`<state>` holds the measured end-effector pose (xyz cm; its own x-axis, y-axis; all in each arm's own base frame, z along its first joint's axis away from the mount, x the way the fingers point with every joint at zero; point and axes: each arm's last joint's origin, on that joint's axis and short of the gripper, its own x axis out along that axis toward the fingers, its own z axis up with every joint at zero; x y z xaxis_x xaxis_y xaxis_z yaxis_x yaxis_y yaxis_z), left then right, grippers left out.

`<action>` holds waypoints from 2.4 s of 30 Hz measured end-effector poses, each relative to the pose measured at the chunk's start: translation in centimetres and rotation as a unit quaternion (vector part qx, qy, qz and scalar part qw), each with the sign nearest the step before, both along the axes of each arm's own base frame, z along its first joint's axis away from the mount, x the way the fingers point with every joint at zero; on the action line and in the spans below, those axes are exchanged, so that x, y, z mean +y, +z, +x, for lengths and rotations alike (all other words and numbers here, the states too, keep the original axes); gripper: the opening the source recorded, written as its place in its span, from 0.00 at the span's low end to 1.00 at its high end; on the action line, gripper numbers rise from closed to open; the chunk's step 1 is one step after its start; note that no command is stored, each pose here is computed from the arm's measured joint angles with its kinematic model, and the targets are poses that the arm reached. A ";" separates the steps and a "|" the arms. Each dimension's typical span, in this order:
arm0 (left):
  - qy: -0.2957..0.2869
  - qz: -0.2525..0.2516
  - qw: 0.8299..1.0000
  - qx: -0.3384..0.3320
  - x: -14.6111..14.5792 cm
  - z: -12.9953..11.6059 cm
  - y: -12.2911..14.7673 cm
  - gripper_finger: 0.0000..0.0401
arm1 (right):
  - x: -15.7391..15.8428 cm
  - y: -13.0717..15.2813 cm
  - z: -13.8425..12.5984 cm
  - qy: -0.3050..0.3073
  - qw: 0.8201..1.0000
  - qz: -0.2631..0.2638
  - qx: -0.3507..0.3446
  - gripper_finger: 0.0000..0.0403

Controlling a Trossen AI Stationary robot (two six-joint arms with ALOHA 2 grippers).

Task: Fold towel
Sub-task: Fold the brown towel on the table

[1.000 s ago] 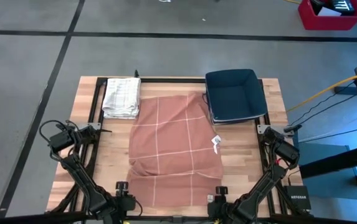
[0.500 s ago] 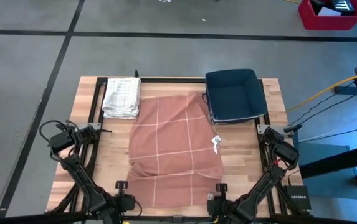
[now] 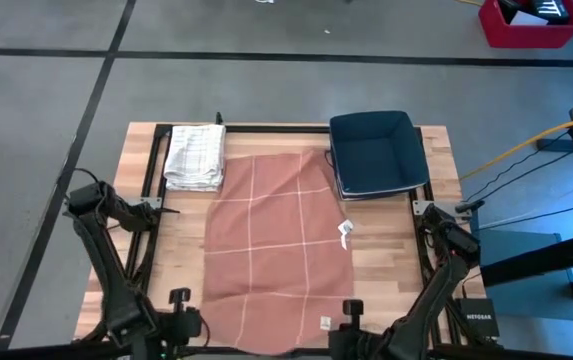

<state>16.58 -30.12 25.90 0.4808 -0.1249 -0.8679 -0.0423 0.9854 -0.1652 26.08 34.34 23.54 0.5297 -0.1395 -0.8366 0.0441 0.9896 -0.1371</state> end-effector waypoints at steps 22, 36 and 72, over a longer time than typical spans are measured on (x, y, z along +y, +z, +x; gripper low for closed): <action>-0.037 -0.170 0.979 -0.107 -6.3 -3.1 2.6 0.00 | 6.2 4.8 -3.4 -0.010 0.963 0.260 -0.070 0.00; -0.021 -0.135 0.985 -0.110 -5.7 -3.1 2.9 0.00 | 5.4 4.4 -2.8 0.000 0.975 0.213 -0.071 0.00; 0.292 0.310 0.904 -0.042 17.7 -0.6 0.1 0.00 | -22.8 -0.3 7.6 -0.213 0.916 -0.305 0.153 0.00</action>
